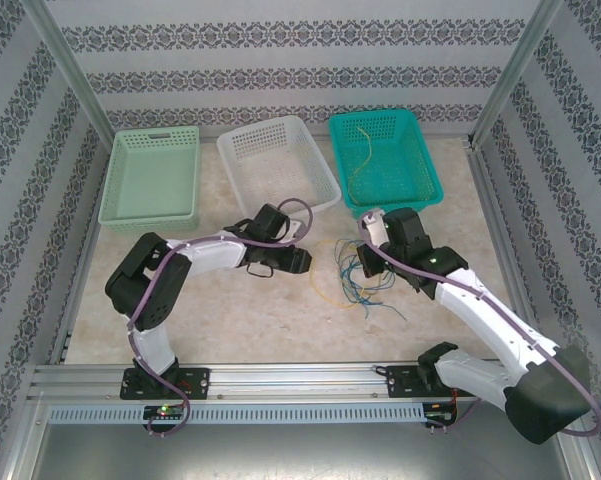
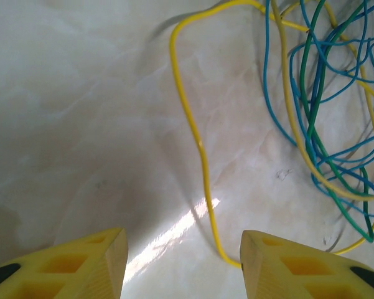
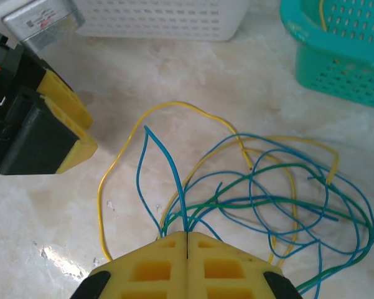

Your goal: Untangle the cables

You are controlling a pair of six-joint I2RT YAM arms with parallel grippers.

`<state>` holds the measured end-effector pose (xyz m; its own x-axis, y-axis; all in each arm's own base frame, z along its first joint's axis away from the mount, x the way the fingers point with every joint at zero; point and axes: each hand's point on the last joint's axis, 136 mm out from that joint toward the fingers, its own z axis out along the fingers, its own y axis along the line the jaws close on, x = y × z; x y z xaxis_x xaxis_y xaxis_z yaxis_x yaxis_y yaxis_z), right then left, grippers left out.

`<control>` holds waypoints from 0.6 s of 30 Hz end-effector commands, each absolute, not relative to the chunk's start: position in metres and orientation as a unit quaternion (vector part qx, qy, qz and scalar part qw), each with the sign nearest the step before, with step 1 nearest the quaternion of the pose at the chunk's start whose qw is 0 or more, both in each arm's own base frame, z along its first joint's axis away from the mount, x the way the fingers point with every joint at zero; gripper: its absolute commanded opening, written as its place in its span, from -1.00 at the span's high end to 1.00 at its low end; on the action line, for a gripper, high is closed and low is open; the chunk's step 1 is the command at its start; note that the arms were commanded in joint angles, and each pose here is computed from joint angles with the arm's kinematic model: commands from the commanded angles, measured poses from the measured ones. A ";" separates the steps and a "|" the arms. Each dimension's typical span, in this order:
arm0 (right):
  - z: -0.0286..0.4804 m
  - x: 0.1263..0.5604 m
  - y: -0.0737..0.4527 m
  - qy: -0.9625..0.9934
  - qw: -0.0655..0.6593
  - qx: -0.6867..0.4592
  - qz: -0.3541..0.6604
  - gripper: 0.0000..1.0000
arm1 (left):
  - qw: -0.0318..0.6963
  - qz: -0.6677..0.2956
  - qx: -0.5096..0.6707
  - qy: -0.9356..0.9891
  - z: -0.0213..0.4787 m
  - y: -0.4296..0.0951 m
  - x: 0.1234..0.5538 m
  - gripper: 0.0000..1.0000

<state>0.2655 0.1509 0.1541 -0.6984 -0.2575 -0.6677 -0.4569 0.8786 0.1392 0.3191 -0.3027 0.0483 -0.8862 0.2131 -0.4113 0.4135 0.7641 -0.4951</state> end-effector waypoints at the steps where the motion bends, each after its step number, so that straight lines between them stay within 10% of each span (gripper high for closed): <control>1: 0.157 0.265 0.145 0.910 0.346 -0.167 0.158 1.00 | 0.167 -0.292 0.162 0.928 0.050 -0.316 0.327 -0.01; 18: 0.150 0.260 0.121 0.921 0.343 -0.115 0.145 1.00 | 0.123 -0.197 0.156 0.960 0.006 -0.320 0.337 0.70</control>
